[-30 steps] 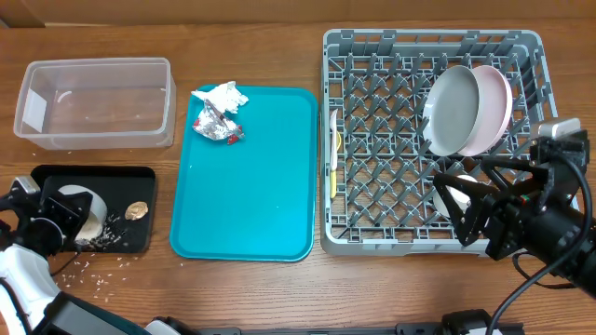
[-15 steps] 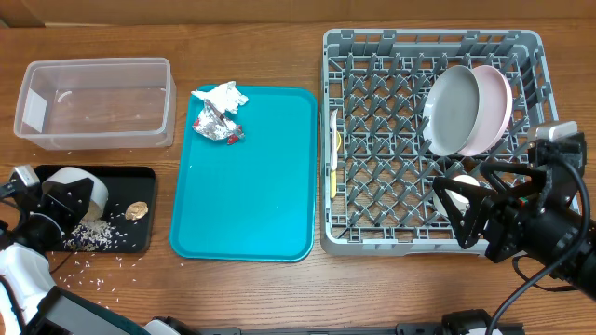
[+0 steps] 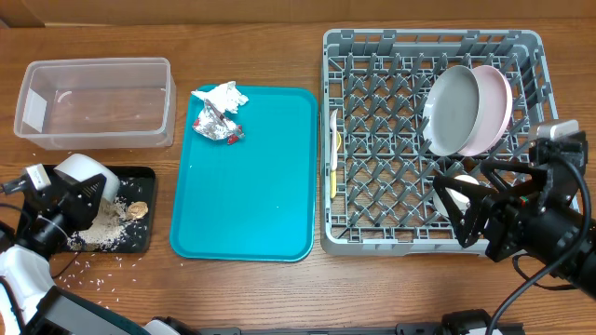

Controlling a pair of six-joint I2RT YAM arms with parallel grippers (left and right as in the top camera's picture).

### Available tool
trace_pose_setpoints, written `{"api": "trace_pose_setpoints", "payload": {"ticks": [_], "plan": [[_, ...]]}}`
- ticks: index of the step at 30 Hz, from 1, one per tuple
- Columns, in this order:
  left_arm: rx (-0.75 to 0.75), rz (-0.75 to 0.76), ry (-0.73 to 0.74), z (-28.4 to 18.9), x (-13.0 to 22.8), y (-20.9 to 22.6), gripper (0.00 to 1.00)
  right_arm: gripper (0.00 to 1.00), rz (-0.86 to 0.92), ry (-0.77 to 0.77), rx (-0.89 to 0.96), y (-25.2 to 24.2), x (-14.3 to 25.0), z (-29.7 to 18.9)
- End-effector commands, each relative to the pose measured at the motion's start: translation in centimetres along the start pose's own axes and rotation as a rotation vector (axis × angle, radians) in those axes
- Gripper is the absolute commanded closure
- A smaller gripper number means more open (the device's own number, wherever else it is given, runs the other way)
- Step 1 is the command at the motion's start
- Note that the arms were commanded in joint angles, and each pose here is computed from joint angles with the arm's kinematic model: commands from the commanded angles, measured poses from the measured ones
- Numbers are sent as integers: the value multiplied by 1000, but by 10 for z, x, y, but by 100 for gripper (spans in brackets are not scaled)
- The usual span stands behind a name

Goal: Sort waste into correct bins and load items into the dishwasher rack
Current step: 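Carry the bowl left and tip the rice onto the black tray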

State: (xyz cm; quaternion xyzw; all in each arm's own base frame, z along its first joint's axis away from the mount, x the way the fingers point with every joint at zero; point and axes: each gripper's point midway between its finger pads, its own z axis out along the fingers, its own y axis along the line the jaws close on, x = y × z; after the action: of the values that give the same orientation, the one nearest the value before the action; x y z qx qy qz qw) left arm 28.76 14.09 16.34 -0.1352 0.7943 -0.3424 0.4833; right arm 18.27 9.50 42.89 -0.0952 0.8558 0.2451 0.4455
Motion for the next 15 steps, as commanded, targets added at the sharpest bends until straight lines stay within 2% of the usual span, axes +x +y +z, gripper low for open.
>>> {"api": "trace_pose_setpoints", "payload": {"ticks": [1, 7, 12, 13, 15], "plan": [[80, 42, -60, -9, -6, -11, 96, 19, -7, -17, -3, 1, -3, -2], [56, 35, -121, -27, -12, 0, 96, 19, -9, -22, -4, 2, -4, -2], [162, 23, -176, -31, -17, -16, 96, 19, -13, -33, -5, 2, -7, -2], [159, 61, -179, -31, -16, -16, 96, 19, -13, -32, -5, 2, -7, -2], [166, 32, -184, -33, -17, -16, 96, 19, -13, -32, -5, 2, -7, -2]]}}
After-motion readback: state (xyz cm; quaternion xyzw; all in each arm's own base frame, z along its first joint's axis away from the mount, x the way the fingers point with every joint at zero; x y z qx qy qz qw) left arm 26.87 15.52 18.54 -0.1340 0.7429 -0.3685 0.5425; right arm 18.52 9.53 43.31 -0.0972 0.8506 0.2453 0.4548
